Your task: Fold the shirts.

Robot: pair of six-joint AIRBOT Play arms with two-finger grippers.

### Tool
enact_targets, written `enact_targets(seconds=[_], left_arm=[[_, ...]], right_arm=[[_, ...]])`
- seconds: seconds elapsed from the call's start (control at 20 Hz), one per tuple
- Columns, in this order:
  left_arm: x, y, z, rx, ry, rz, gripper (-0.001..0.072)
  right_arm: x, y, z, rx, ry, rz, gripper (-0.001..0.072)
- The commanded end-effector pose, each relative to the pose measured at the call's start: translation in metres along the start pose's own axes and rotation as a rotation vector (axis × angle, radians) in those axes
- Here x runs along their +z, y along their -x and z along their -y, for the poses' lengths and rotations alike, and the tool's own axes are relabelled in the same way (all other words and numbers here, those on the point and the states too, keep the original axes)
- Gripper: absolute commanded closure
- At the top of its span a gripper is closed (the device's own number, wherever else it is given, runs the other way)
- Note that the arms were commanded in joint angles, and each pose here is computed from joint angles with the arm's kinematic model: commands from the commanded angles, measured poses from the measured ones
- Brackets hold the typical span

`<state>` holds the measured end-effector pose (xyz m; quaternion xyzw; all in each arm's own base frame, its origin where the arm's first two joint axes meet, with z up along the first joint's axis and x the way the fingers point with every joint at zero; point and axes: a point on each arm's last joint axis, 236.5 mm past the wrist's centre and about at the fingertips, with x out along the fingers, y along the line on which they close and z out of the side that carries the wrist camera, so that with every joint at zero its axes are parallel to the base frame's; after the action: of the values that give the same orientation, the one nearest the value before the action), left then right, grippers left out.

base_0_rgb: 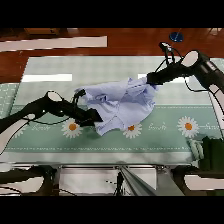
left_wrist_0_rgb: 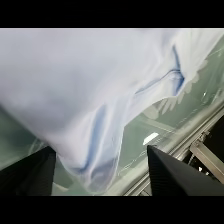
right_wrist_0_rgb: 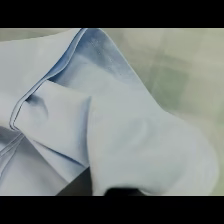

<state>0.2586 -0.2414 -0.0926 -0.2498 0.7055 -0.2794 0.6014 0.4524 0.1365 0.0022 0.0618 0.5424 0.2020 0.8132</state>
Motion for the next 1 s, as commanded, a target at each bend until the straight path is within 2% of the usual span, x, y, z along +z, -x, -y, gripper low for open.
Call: enact_targets(seconds=[0.0, 0.05, 0.2, 0.35, 0.6, 0.8, 0.95], left_arm=[[0.008, -0.019, 0.012, 0.001, -0.033, -0.045, 0.0358], [0.011, -0.019, 0.016, -0.007, -0.044, -0.058, 0.0676], [0.018, 0.003, 0.031, -0.047, -0.107, -0.069, 0.0683], [0.026, 0.06, 0.057, -0.104, -0.196, -0.016, 0.0684], [0.044, 0.246, 0.129, -0.07, -0.429, 0.496, 0.0684], [0.002, 0.385, 0.207, 0.0, -0.636, 0.938, 0.0684], [-0.046, 0.445, 0.26, 0.062, -0.774, 1.177, 0.0685]], right_arm=[[-0.001, 0.0, -0.001, 0.002, 0.001, -0.005, 0.0689], [-0.002, 0.0, -0.001, 0.002, 0.001, -0.01, 0.0689], [-0.008, 0.002, -0.001, 0.001, 0.01, -0.031, 0.0689], [-0.004, 0.024, 0.006, -0.066, 0.067, -0.006, 0.0689], [0.009, 0.118, -0.009, -0.157, 0.155, 0.143, 0.069], [0.017, 0.228, -0.057, -0.132, 0.157, 0.405, 0.069], [0.021, 0.329, -0.097, -0.109, 0.174, 0.652, 0.069]])
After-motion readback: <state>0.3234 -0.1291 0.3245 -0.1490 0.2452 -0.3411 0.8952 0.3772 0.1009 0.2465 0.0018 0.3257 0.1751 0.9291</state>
